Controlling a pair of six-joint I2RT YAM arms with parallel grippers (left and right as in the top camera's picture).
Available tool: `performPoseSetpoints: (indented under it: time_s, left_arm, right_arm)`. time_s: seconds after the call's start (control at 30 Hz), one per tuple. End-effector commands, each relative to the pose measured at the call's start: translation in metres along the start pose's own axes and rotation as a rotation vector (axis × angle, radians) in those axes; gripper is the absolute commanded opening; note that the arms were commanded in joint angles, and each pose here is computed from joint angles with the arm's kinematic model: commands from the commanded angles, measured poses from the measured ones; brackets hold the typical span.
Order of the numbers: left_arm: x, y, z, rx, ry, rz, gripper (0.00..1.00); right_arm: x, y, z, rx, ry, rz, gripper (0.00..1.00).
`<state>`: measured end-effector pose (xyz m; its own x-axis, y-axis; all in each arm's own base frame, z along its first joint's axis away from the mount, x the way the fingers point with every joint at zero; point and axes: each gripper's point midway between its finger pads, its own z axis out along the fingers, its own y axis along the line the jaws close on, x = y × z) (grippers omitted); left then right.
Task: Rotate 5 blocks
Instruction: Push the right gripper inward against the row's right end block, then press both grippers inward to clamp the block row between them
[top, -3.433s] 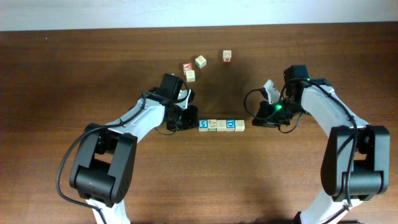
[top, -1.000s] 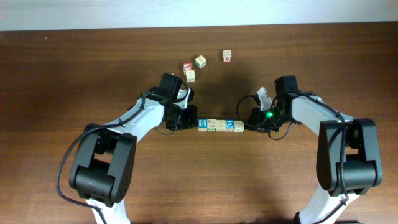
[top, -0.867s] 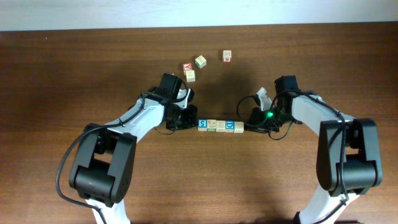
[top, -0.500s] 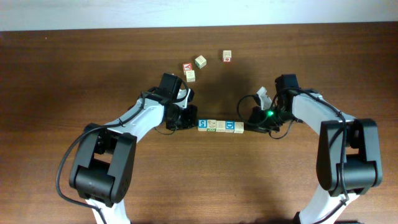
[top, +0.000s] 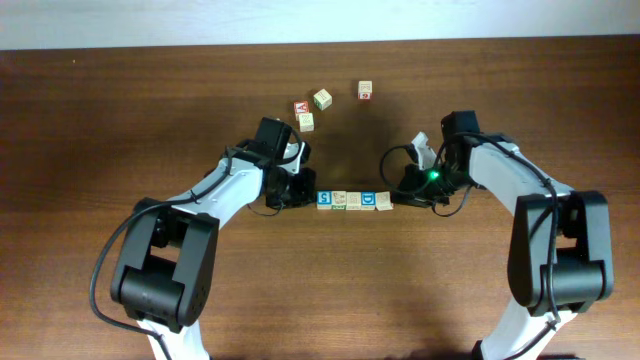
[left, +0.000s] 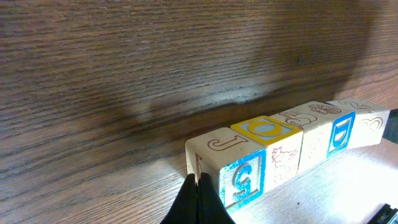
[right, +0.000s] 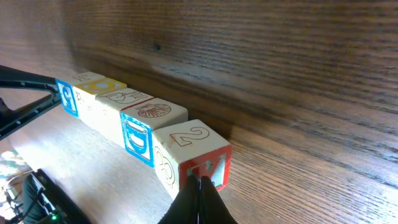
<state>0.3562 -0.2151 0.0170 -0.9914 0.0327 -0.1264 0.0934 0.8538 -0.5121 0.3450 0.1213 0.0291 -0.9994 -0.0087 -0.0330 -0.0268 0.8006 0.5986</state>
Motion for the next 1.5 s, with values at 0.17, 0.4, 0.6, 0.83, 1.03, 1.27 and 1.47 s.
performPoseSetpoints:
  time_s: [0.17,0.4,0.6,0.83,1.03,1.27,1.47]
  left_arm:
    - [-0.003,-0.005,0.0,0.019,-0.002,0.022,0.0]
    - [-0.003,-0.005,0.0,0.019,-0.002,0.022,0.0]
    - [-0.003,-0.005,0.0,0.019,-0.002,0.022,0.0]
    - [-0.003,-0.005,0.0,0.019,-0.002,0.022,0.0]
    - [-0.003,-0.005,0.0,0.019,-0.001,0.022,0.0]
    - [-0.003,-0.005,0.0,0.019,-0.001,0.022,0.0]
    - [-0.003,-0.005,0.0,0.019,-0.001,0.022,0.0]
  right_arm:
    - [-0.005,-0.01,-0.002,0.106,-0.02,0.003,0.04]
    - [-0.003,-0.019,0.01,0.111,0.005,0.022,0.04]
    - [-0.002,-0.015,0.014,0.072,0.014,0.024,0.04]
    - [0.0,-0.006,0.019,0.057,0.026,0.001,0.04]
    - [0.001,0.007,0.027,0.041,0.03,-0.033,0.04]
    - [0.001,0.021,0.026,-0.038,0.034,-0.035,0.04]
    - [-0.003,0.029,0.024,-0.074,0.021,-0.049,0.04]
